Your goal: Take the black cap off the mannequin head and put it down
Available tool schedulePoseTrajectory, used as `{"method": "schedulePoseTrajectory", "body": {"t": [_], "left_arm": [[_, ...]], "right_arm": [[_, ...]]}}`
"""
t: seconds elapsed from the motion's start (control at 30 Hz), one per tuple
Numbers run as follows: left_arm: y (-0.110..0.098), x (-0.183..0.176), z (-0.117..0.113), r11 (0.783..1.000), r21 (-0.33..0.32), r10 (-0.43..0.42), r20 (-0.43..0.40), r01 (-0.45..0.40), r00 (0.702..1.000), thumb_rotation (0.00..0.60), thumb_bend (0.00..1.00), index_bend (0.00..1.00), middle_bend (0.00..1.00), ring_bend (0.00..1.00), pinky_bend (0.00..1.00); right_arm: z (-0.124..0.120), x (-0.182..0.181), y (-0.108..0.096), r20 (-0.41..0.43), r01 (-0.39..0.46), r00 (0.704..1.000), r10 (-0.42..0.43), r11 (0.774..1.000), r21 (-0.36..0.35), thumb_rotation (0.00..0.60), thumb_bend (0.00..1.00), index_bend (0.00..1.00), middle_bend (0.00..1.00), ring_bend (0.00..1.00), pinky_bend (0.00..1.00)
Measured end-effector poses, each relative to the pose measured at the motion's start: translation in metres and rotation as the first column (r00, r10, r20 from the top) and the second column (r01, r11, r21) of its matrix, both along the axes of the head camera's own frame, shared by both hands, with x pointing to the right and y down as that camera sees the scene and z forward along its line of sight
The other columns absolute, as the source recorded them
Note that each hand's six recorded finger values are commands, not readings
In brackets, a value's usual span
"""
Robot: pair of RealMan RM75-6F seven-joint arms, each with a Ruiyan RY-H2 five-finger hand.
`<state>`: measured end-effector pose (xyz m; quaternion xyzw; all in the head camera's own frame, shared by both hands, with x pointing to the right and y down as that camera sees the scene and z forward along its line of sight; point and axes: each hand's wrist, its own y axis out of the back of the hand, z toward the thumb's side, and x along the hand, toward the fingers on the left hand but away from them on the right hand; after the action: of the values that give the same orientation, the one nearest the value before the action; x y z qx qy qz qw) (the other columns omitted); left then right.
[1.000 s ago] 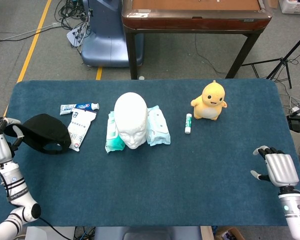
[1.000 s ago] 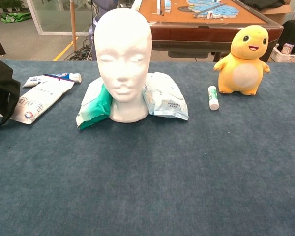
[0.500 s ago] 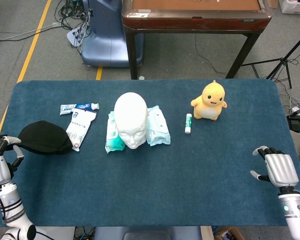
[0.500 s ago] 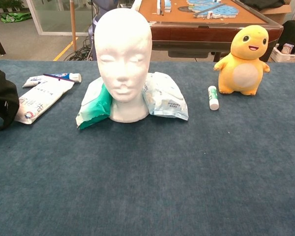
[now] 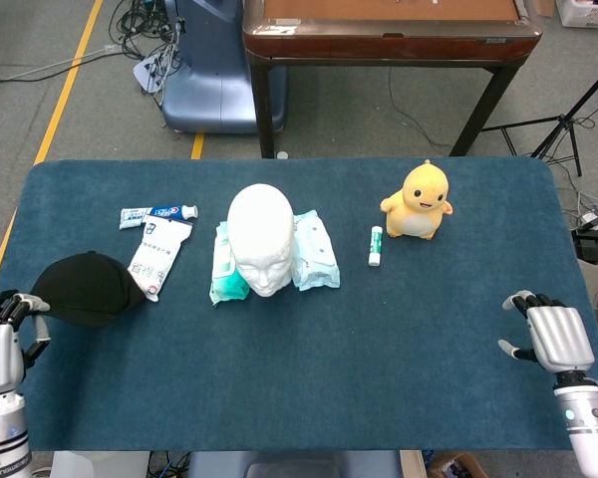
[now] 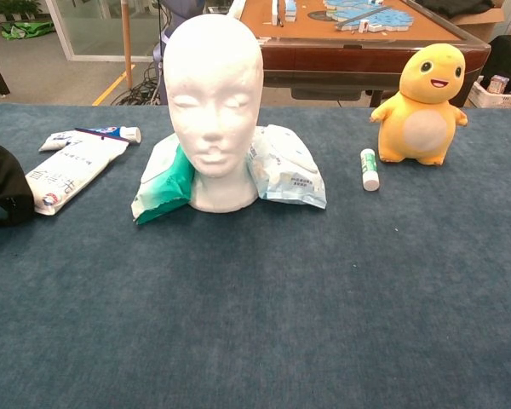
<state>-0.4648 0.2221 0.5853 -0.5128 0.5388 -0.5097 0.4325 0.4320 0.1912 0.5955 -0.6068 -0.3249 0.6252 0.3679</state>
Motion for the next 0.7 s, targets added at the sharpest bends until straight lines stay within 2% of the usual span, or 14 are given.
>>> {"method": "schedulePoseTrajectory", "body": {"t": [0.23, 0.4, 0.53, 0.7], "left_arm": [[0.005, 0.003, -0.024, 0.992, -0.12, 0.051, 0.079, -0.041, 0.996, 0.6, 0.55, 0.51, 0.37, 0.19, 0.38], [0.016, 0.002, -0.028, 0.973, -0.227, 0.085, 0.145, -0.051, 0.986, 0.6, 0.55, 0.48, 0.3, 0.14, 0.34], [0.024, 0.002, -0.029, 0.962, -0.269, 0.089, 0.177, -0.039, 0.98, 0.6, 0.54, 0.46, 0.27, 0.11, 0.34], [0.031, 0.0, -0.035, 0.955, -0.294, 0.098, 0.213, -0.032, 0.972, 0.6, 0.44, 0.4, 0.26, 0.1, 0.33]], "right_arm": [[-0.001, 0.0, 0.0, 0.003, -0.003, 1.0, 0.003, 1.0, 0.001, 0.6, 0.09, 0.39, 0.36, 0.34, 0.44], [-0.001, 0.0, 0.0, 0.004, -0.001, 1.0, 0.001, 1.0, 0.001, 0.6, 0.09, 0.39, 0.36, 0.34, 0.44], [-0.001, 0.0, 0.0, 0.004, -0.001, 1.0, 0.001, 1.0, 0.002, 0.6, 0.09, 0.39, 0.36, 0.34, 0.44], [-0.001, 0.0, 0.0, 0.003, 0.0, 1.0, 0.0, 1.0, 0.001, 0.6, 0.09, 0.39, 0.36, 0.34, 0.44]]}}
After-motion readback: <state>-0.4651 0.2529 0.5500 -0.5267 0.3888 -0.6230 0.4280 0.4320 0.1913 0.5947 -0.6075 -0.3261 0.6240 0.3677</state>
